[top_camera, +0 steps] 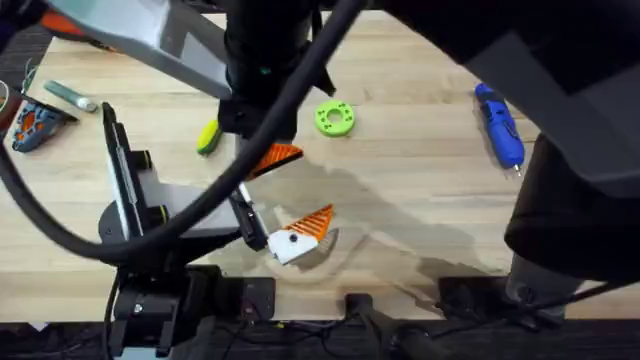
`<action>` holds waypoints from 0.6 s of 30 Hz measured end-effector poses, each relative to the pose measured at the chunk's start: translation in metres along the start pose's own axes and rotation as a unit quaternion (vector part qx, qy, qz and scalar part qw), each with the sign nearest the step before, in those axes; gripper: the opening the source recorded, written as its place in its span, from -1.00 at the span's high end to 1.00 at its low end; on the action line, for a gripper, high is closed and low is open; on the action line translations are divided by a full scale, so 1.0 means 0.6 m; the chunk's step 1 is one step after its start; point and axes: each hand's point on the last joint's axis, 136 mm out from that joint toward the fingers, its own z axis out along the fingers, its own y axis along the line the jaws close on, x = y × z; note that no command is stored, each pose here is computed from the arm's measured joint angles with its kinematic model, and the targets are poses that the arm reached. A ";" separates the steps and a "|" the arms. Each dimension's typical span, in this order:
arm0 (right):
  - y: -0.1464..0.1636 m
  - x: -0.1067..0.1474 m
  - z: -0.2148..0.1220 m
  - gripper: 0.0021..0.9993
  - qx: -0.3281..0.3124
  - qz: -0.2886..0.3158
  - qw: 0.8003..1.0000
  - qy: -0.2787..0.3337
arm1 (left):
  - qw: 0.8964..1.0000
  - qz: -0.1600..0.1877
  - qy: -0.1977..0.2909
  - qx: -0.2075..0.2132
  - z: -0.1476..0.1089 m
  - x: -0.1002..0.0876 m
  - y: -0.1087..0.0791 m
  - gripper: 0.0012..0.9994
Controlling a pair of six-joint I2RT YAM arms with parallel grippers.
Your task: Pick up the gripper from the table and insert it into the empty holder that is missing its gripper. Then pick up a screw, insert it into the mounting hole, and use the screwdriver to tighten it. Finally, clean up the table by picking up the vegetable and placing it into the bucket.
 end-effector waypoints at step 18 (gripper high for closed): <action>0.007 -0.001 0.001 1.00 -0.003 -0.007 1.000 0.002 | 1.000 0.000 0.000 0.000 0.000 0.000 0.000 -0.97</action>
